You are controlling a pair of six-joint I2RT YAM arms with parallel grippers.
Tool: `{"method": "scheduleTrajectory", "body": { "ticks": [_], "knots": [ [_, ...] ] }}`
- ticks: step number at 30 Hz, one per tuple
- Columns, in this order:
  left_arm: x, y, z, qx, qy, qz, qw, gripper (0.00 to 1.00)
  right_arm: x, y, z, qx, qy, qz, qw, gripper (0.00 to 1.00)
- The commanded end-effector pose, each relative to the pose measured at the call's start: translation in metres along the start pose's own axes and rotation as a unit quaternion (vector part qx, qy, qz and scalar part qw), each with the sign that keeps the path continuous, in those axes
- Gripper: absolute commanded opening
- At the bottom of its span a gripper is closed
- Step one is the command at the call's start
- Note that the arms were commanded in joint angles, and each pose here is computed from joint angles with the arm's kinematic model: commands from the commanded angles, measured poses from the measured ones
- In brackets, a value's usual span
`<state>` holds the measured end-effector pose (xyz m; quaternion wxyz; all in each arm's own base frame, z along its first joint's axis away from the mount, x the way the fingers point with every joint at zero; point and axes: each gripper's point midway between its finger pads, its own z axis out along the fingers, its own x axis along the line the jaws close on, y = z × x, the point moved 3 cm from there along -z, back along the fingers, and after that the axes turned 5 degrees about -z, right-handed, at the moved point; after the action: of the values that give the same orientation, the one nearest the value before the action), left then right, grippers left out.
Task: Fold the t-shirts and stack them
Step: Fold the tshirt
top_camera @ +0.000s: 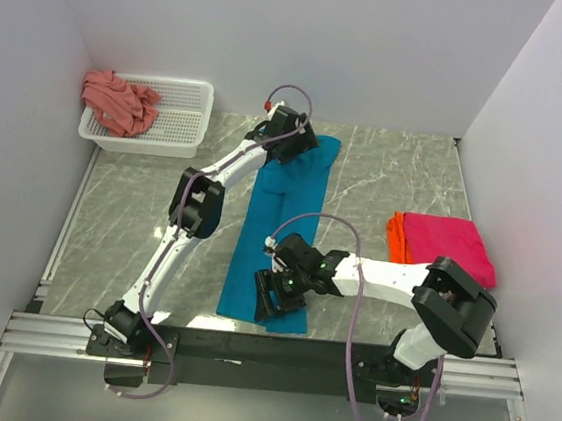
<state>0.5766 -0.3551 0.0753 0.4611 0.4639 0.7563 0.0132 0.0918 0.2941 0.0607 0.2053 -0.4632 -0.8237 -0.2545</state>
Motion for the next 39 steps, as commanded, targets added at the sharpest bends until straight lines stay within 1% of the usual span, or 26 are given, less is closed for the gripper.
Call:
{"method": "scheduleTrajectory", "body": {
  "ticks": [1, 3, 4, 5, 7, 11, 13, 14, 15, 17, 18, 19, 20, 21, 22, 24, 26, 27, 29, 31, 32, 33, 34, 36, 37, 39],
  "knots": [
    [0.074, 0.004, 0.029, -0.019, 0.079, -0.051, 0.995, 0.99, 0.007, 0.015, -0.011, -0.026, -0.017, -0.018, 0.999, 0.75],
    [0.086, 0.011, 0.033, -0.042, 0.103, -0.067, 0.992, 0.99, 0.007, 0.026, -0.02, -0.055, -0.043, -0.015, 0.997, 0.76],
    [0.08, 0.022, 0.032, -0.055, 0.098, -0.07, 0.991, 0.99, 0.008, 0.03, -0.024, -0.065, -0.048, -0.014, 0.997, 0.76],
    [0.082, 0.024, 0.031, -0.057, 0.106, -0.073, 0.99, 0.99, 0.012, 0.034, -0.032, -0.08, -0.049, -0.014, 0.996, 0.76],
    [0.085, 0.039, 0.026, -0.086, 0.12, -0.092, 0.985, 0.99, 0.017, 0.039, -0.04, -0.098, -0.046, -0.013, 0.994, 0.76],
    [0.068, 0.066, 0.01, -0.122, 0.105, -0.108, 0.981, 0.99, 0.023, 0.047, -0.064, -0.155, -0.053, -0.001, 0.987, 0.77],
    [0.05, 0.083, -0.002, -0.14, 0.084, -0.103, 0.981, 0.99, 0.019, 0.048, -0.072, -0.18, -0.067, 0.015, 0.981, 0.79],
    [0.043, 0.088, -0.007, -0.144, 0.074, -0.101, 0.982, 0.99, 0.018, 0.052, -0.082, -0.208, -0.076, 0.022, 0.975, 0.8],
    [0.025, 0.099, -0.017, -0.153, 0.049, -0.095, 0.982, 0.99, 0.015, 0.054, -0.087, -0.224, -0.08, 0.046, 0.97, 0.84],
    [0.001, 0.108, -0.031, -0.148, 0.014, -0.087, 0.985, 0.99, 0.008, 0.054, -0.096, -0.252, -0.084, 0.072, 0.961, 0.88],
    [-0.02, 0.118, -0.049, -0.154, -0.008, -0.076, 0.985, 0.99, 0.004, 0.054, -0.099, -0.259, -0.086, 0.082, 0.958, 0.92],
    [-0.05, 0.128, -0.081, -0.159, -0.038, -0.058, 0.985, 0.99, -0.011, 0.058, -0.109, -0.278, -0.091, 0.11, 0.95, 0.93],
    [-0.051, 0.128, -0.081, -0.159, -0.04, -0.057, 0.985, 0.99, -0.011, 0.057, -0.111, -0.28, -0.09, 0.11, 0.95, 0.93],
    [-0.062, 0.128, -0.094, -0.153, -0.054, -0.049, 0.985, 0.99, -0.015, 0.057, -0.112, -0.279, -0.092, 0.116, 0.949, 0.93],
    [-0.075, 0.13, -0.118, -0.152, -0.066, -0.034, 0.986, 0.99, -0.018, 0.056, -0.113, -0.28, -0.09, 0.119, 0.948, 0.94],
    [-0.086, 0.121, -0.143, -0.134, -0.074, -0.015, 0.988, 0.99, -0.031, 0.056, -0.117, -0.285, -0.093, 0.137, 0.944, 0.94],
    [-0.089, 0.106, -0.179, -0.105, -0.069, 0.005, 0.992, 0.99, -0.041, 0.053, -0.118, -0.284, -0.099, 0.146, 0.942, 0.95],
    [-0.084, 0.095, -0.19, -0.088, -0.062, 0.013, 0.994, 0.99, -0.048, 0.052, -0.122, -0.288, -0.108, 0.146, 0.94, 0.95],
    [-0.067, 0.059, -0.221, -0.043, -0.046, 0.022, 0.998, 0.99, -0.059, 0.046, -0.121, -0.282, -0.137, 0.144, 0.938, 0.95],
    [-0.055, 0.029, -0.239, -0.019, -0.045, 0.03, 0.998, 0.99, -0.069, 0.032, -0.117, -0.249, -0.165, 0.149, 0.943, 0.93],
    [-0.036, -0.005, -0.256, 0.011, -0.036, 0.04, 0.998, 0.99, -0.073, 0.024, -0.111, -0.229, -0.169, 0.155, 0.946, 0.91],
    [-0.026, -0.021, -0.264, 0.023, -0.03, 0.043, 0.998, 0.99, -0.076, 0.018, -0.107, -0.219, -0.171, 0.156, 0.948, 0.89],
    [-0.001, -0.046, -0.279, 0.049, -0.01, 0.043, 0.998, 1.0, -0.078, 0.014, -0.104, -0.212, -0.171, 0.159, 0.949, 0.86],
    [0.024, -0.075, -0.295, 0.083, 0.015, 0.047, 0.995, 0.99, -0.08, 0.007, -0.095, -0.199, -0.161, 0.157, 0.954, 0.83],
    [0.053, -0.094, -0.308, 0.101, 0.044, 0.037, 0.993, 0.99, -0.083, 0.005, -0.093, -0.194, -0.163, 0.159, 0.954, 0.8],
    [0.076, -0.115, -0.322, 0.122, 0.057, 0.025, 0.991, 0.99, -0.091, 0.0, -0.089, -0.186, -0.178, 0.155, 0.954, 0.76]
  ]
}}
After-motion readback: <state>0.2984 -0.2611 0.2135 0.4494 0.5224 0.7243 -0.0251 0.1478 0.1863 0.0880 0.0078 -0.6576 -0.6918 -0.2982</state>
